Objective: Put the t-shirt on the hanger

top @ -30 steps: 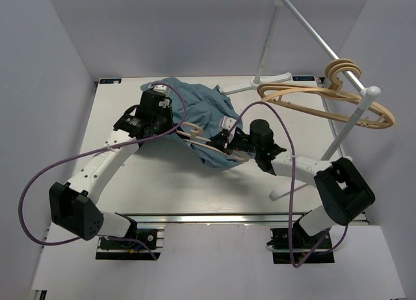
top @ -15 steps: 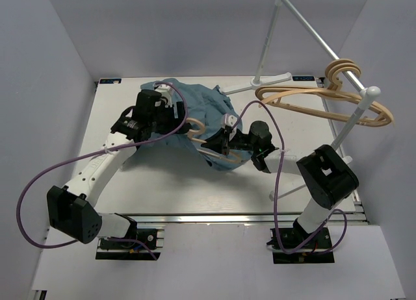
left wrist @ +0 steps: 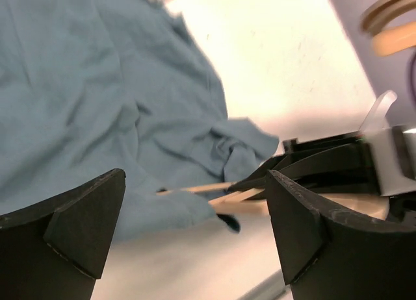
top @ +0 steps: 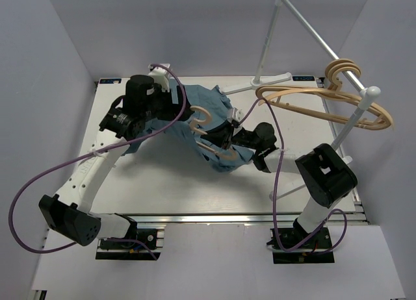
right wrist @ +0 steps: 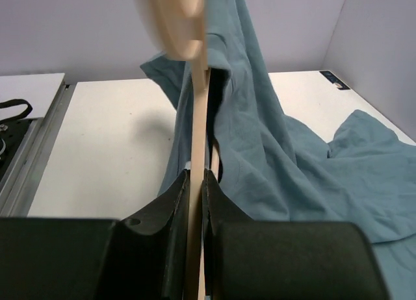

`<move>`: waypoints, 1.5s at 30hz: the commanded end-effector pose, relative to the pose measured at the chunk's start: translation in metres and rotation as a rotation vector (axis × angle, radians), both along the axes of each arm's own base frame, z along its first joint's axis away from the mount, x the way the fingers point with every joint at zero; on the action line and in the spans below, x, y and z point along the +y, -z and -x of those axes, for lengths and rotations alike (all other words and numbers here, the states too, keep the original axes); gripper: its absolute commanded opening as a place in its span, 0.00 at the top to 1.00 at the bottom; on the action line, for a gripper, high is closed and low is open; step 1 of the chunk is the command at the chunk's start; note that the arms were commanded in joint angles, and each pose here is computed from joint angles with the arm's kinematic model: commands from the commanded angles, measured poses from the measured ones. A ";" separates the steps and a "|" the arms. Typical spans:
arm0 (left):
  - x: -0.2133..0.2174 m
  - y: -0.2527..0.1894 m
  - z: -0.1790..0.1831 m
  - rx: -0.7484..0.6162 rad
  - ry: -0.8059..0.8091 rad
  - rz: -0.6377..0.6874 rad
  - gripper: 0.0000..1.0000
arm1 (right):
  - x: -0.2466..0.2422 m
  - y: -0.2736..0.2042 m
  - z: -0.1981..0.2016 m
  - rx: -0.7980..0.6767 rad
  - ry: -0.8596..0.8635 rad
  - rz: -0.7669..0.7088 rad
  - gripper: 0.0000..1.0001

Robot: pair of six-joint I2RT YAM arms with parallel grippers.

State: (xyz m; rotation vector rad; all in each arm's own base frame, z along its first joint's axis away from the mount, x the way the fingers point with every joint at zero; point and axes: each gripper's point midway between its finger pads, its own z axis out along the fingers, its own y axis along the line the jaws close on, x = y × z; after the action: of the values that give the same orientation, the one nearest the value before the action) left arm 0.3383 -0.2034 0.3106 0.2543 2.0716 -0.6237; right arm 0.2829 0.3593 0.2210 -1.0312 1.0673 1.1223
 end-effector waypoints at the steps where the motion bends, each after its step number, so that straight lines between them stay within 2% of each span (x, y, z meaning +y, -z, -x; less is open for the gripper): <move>1: -0.009 -0.072 0.005 -0.210 0.081 0.045 0.02 | -0.003 -0.026 0.000 -0.050 0.000 -0.063 1.00; 5: -0.006 -0.080 0.005 -0.262 0.103 -0.001 0.02 | -0.008 -0.025 -0.001 -0.038 0.001 -0.065 1.00; 8: 0.015 -0.075 -0.007 -0.274 -0.005 -0.080 0.02 | -0.010 -0.024 0.002 -0.031 -0.020 -0.059 1.00; 10: 0.017 -0.073 -0.010 -0.299 0.001 -0.114 0.02 | -0.011 -0.025 0.004 -0.028 -0.033 -0.056 1.00; 16: 0.018 -0.081 -0.023 -0.460 0.117 -0.301 0.02 | -0.019 -0.026 -0.002 -0.014 0.008 -0.036 1.00; 17: 0.015 -0.069 -0.023 -0.498 0.196 -0.362 0.02 | -0.022 -0.028 -0.004 -0.012 0.023 -0.038 1.00; 19: 0.012 -0.082 -0.016 -0.632 0.260 -0.395 0.02 | -0.025 -0.027 -0.011 0.010 0.055 -0.030 1.00; 21: 0.019 -0.083 -0.012 -0.714 0.325 -0.451 0.02 | -0.030 -0.029 -0.019 0.010 0.084 -0.021 1.00; 23: 0.048 -0.100 -0.012 -0.766 0.291 -0.482 0.02 | -0.036 -0.031 -0.021 0.001 0.099 -0.016 1.00; 24: 0.043 -0.107 0.001 -0.800 0.401 -0.447 0.02 | -0.036 -0.030 -0.020 -0.009 0.100 -0.007 1.00; 25: 0.048 -0.109 0.005 -0.809 0.440 -0.448 0.02 | -0.037 -0.031 -0.021 -0.043 0.103 0.008 1.00; 26: 0.052 -0.102 0.000 -0.822 0.491 -0.495 0.02 | -0.037 -0.028 -0.021 -0.027 0.102 0.030 1.00; 28: 0.045 -0.085 0.008 -0.750 0.610 -0.494 0.02 | -0.037 -0.033 -0.022 -0.039 0.104 0.037 1.00; 30: 0.043 -0.037 0.001 -0.591 0.736 -0.506 0.02 | -0.036 -0.036 -0.025 -0.051 0.110 0.044 1.00; 32: 0.036 -0.039 0.004 -0.594 0.857 -0.510 0.02 | -0.036 -0.039 -0.027 -0.058 0.112 0.045 1.00; 33: 0.031 -0.025 0.016 -0.502 0.953 -0.447 0.02 | -0.034 -0.042 -0.026 -0.062 0.098 0.048 1.00; 34: 0.032 -0.015 0.017 -0.511 1.018 -0.470 0.02 | -0.034 -0.042 -0.026 -0.061 0.092 0.052 1.00; 37: 0.032 0.016 0.013 -0.391 1.064 -0.444 0.02 | -0.031 -0.045 -0.026 -0.058 0.075 0.057 1.00; 39: 0.033 0.028 0.019 -0.357 1.084 -0.436 0.02 | -0.030 -0.045 -0.024 -0.053 0.063 0.063 1.00; 44: 0.032 0.043 0.032 -0.354 1.121 -0.412 0.02 | -0.030 -0.054 -0.026 -0.052 0.075 0.060 1.00; 45: 0.031 0.045 0.033 -0.348 1.126 -0.399 0.05 | -0.028 -0.053 -0.025 -0.048 0.071 0.062 1.00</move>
State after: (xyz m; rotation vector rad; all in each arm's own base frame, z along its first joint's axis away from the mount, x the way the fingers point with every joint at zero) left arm 0.3405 -0.1666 0.2414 1.6674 1.6528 -0.6390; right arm 0.3086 0.3283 0.2305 -1.0481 1.2277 1.0480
